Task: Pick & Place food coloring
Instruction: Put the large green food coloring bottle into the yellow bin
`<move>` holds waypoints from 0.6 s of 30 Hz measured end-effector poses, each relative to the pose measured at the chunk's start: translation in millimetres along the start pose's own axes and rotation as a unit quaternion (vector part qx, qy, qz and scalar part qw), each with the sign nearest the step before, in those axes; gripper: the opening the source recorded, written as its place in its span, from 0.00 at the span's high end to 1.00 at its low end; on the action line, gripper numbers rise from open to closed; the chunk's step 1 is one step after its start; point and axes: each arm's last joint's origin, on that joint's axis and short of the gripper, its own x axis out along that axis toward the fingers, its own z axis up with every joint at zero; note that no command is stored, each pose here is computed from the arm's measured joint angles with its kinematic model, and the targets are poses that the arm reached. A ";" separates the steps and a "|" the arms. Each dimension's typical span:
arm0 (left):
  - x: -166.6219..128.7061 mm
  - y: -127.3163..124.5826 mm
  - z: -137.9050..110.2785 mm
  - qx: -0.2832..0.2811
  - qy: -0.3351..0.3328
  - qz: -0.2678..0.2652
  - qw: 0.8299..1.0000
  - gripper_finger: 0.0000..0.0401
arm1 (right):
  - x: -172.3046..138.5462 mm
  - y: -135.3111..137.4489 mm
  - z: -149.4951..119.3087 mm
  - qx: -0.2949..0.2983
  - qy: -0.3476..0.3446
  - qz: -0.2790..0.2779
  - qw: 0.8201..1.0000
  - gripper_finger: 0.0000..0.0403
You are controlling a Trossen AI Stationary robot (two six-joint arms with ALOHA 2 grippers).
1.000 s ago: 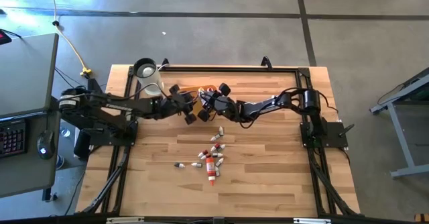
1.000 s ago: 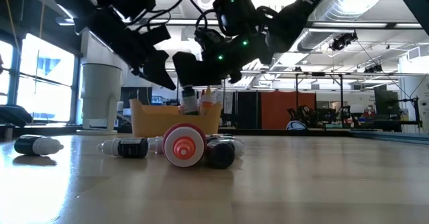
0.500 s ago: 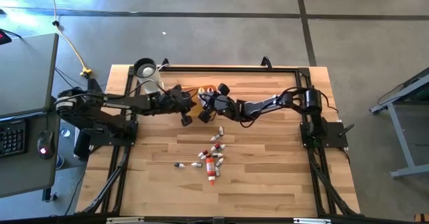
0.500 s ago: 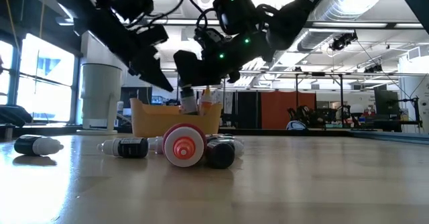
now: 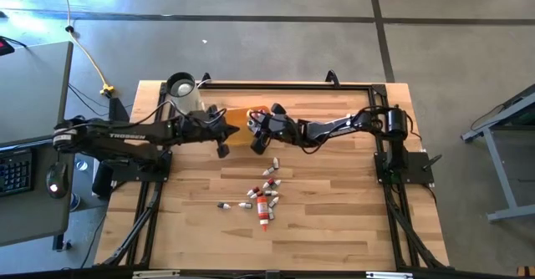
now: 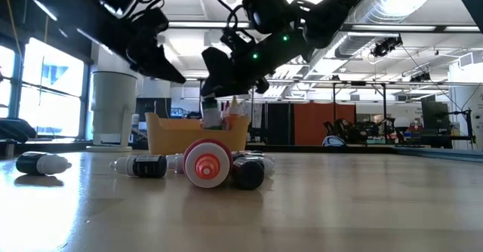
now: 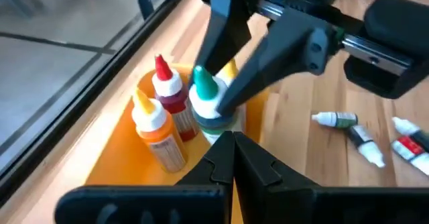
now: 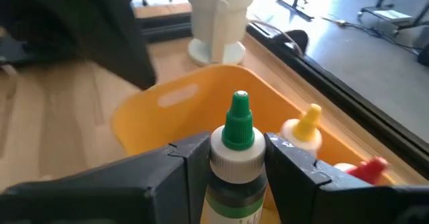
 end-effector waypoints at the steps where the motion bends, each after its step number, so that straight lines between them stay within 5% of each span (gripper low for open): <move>1: 2.6 1.3 -3.9 -0.002 -0.006 0.004 1.000 1.00 | 0.0 -0.5 -0.5 -0.001 0.002 -0.006 1.000 0.69; 5: 11.1 13.7 -16.4 -0.021 -0.004 0.030 0.999 1.00 | 0.4 -1.4 -0.5 -0.001 0.004 -0.003 1.000 0.69; 11: 30.8 25.0 -23.2 -0.049 -0.014 -0.041 0.998 1.00 | 1.4 -4.3 0.4 -0.021 0.011 0.029 0.999 0.69; 18: 58.4 25.8 -40.2 -0.056 0.001 -0.055 0.997 1.00 | 3.8 -13.9 1.0 0.001 0.021 0.041 0.999 0.69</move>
